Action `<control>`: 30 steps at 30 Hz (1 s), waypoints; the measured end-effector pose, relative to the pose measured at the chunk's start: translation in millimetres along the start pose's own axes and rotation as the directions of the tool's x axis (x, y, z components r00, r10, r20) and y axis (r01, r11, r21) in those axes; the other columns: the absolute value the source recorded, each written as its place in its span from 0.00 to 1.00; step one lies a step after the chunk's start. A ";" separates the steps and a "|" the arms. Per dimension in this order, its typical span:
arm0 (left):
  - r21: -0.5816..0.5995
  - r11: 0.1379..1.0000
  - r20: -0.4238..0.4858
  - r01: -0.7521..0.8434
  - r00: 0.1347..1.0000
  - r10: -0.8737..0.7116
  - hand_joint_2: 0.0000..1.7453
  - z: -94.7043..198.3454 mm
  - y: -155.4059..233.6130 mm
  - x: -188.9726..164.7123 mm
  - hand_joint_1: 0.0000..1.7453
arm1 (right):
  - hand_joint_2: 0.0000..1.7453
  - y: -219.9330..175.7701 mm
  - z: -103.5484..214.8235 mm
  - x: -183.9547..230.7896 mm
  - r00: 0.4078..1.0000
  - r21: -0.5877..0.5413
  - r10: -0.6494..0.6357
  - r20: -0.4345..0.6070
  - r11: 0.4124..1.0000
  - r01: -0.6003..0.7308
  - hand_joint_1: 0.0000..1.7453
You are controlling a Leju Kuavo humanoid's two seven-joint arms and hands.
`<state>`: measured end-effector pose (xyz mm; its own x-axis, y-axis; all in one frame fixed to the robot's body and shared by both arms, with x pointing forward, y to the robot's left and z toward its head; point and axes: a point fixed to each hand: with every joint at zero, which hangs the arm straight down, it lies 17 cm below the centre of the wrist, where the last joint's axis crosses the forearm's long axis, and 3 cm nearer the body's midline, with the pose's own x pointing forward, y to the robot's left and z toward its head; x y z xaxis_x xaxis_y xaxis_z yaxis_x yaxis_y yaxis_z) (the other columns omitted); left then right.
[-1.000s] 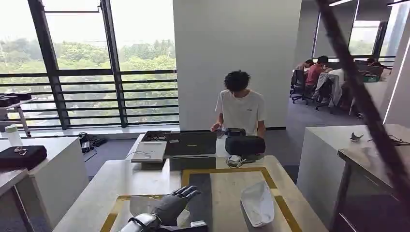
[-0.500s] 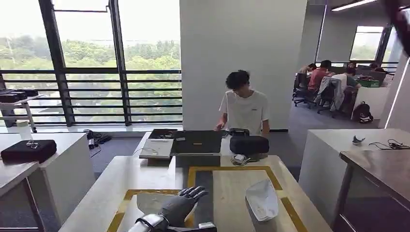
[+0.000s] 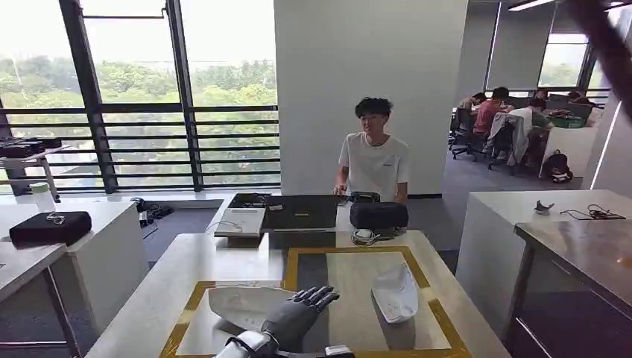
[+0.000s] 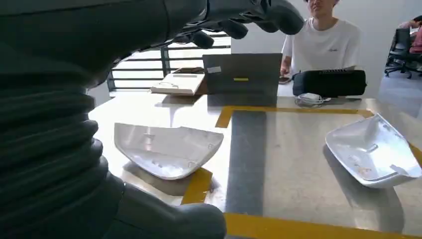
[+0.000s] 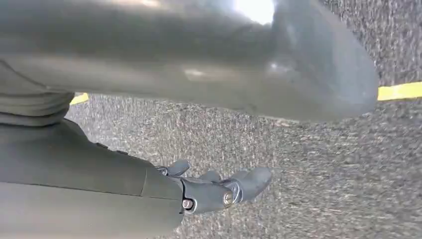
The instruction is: Take the parts from the cabinet and place them on the table.
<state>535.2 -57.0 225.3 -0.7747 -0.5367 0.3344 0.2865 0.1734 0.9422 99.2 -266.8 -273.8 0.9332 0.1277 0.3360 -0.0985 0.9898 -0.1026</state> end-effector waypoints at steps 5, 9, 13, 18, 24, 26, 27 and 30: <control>-0.009 1.000 -0.006 0.002 1.000 -0.002 1.00 0.9 -5.4 -1.2 0.00 | 0.00 -0.9 0.0 -0.6 1.000 -0.002 -0.001 -0.001 1.000 0.001 0.00; -0.004 1.000 0.004 0.005 1.000 -0.005 1.00 -1.6 -2.9 3.9 0.00 | 0.00 -0.9 -0.1 -0.2 1.000 -0.002 -0.001 0.000 1.000 0.001 0.00; -0.001 1.000 0.010 0.006 1.000 -0.006 1.00 -3.1 -1.7 7.0 0.00 | 0.00 -0.8 0.0 -0.8 1.000 -0.002 -0.002 -0.001 1.000 0.002 0.00; 0.000 1.000 0.018 0.008 1.000 -0.008 1.00 -5.6 -0.1 11.7 0.00 | 0.00 -0.9 0.2 -1.6 1.000 -0.001 -0.001 -0.002 1.000 0.001 0.00; -0.004 1.000 0.036 -0.002 0.999 0.002 1.00 -9.0 -4.5 21.3 0.00 | 0.00 -4.2 -0.4 -0.6 1.000 -0.006 0.000 -0.001 1.000 0.000 0.00; 0.001 1.000 0.051 -0.002 0.999 0.002 1.00 -12.2 -3.2 29.1 0.00 | 0.00 -5.7 -1.1 2.3 1.000 -0.010 -0.004 0.003 1.000 0.004 0.00; 0.001 1.000 0.056 -0.003 0.998 0.003 1.00 -13.1 -3.3 31.4 0.00 | 0.00 -6.0 -1.0 1.6 1.000 -0.012 -0.004 0.003 1.000 0.004 0.00; 0.000 1.000 0.068 -0.006 0.998 0.006 1.00 -14.8 -3.9 36.7 0.00 | 0.00 -6.1 -1.0 2.0 1.000 -0.014 -0.004 0.004 1.000 0.004 0.00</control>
<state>514.0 -89.6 233.7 -0.8096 -0.4782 0.3403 0.2911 0.1764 0.9403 102.0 -272.7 -273.5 0.9320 0.1241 0.3405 -0.0901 0.9894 -0.1141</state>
